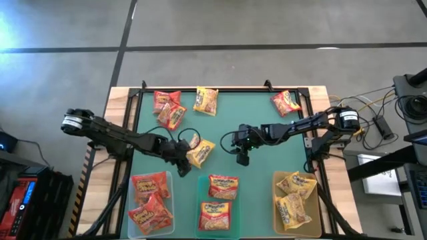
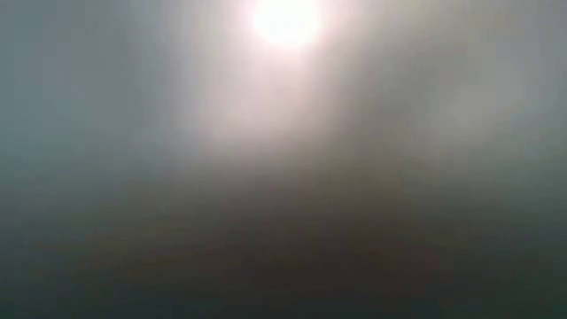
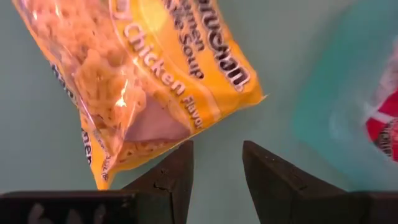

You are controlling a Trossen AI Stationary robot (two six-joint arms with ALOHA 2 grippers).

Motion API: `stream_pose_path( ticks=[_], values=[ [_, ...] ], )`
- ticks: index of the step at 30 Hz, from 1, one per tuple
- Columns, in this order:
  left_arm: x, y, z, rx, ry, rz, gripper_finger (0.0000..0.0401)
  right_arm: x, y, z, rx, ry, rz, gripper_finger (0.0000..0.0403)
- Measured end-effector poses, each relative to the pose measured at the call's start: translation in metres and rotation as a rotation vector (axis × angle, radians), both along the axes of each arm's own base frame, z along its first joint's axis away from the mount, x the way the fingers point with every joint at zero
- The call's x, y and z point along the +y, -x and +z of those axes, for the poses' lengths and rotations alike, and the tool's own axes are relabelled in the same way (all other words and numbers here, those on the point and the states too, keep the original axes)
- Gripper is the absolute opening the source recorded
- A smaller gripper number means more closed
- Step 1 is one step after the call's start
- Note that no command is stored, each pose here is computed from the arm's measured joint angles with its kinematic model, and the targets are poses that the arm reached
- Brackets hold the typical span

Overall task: Sort Maruchan noodles
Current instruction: Put the yellow noodle pack into the orange bin

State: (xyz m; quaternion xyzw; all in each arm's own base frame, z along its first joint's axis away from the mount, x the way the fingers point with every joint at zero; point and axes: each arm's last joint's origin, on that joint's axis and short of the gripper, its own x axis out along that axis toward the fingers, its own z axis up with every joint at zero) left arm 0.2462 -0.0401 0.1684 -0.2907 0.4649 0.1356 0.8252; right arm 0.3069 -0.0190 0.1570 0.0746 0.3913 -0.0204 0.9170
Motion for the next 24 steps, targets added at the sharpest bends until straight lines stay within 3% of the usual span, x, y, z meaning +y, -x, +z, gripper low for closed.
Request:
stream_pose_path(
  ticks=[8,19,24],
  values=[
    [0.006,-0.012,-0.024,0.059,-0.116,0.027,0.0121,0.000,0.000,0.000,-0.006,0.000,0.000,0.0123],
    [0.027,-0.039,-0.036,-0.054,-0.330,0.033,0.0121,0.000,-0.001,0.001,-0.012,0.001,0.000,0.0123],
    [0.028,-0.042,-0.034,-0.087,-0.339,0.023,0.0121,0.000,-0.001,0.001,-0.012,0.001,0.000,0.0123]
  ],
)
